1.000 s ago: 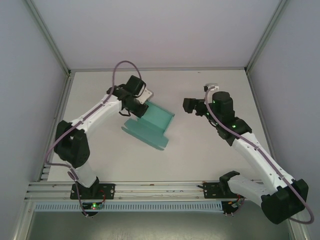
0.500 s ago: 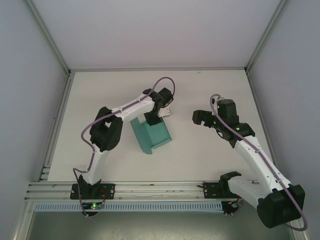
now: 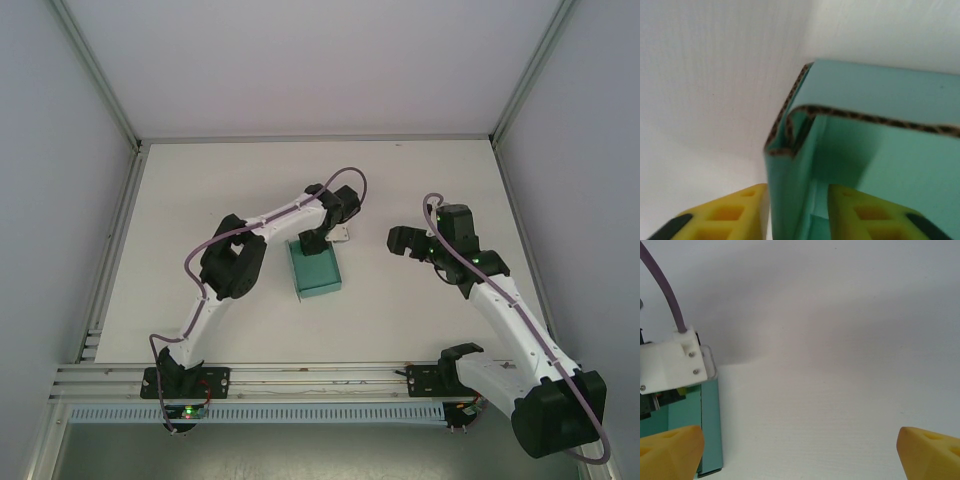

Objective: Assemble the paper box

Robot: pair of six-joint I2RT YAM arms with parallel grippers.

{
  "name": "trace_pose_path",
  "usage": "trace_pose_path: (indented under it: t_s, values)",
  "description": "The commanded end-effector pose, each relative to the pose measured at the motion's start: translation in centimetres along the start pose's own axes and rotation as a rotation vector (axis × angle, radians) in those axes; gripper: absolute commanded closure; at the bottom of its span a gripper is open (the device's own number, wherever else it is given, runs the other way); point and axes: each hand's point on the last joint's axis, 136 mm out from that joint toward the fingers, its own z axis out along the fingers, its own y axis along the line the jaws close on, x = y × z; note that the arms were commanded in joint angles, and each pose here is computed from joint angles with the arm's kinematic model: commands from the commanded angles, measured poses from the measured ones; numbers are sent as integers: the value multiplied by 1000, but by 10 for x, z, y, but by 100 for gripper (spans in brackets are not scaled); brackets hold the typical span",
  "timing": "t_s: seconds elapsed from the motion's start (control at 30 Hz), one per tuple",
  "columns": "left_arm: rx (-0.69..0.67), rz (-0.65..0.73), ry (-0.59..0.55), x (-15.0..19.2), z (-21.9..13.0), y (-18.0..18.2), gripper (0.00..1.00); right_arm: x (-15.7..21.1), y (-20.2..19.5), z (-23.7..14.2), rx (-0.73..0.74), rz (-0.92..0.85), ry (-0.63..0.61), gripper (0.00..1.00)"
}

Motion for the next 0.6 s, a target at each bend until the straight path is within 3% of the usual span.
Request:
trace_pose_path:
  t_s: [0.0,0.2,0.3,0.33,0.47,0.57]
  values:
    - [43,23,-20,7,-33,-6,52,5,0,-2,-17,3,6,1]
    - [127,43,-77,15,-68,-23,37,10,5,-4,-53,-28,12,1]
    - [151,26,-177,9,-92,-26,28,4,15,-6,-103,-90,-10,1]
    - [155,15,-228,5,-104,-25,1,0,19,-8,-123,-125,-27,1]
    - [152,-78,-523,-11,-173,-12,0,-19,45,-8,-231,-301,-69,1]
    - [61,-277,-734,-5,-225,22,0,-25,71,2,-331,-457,-41,2]
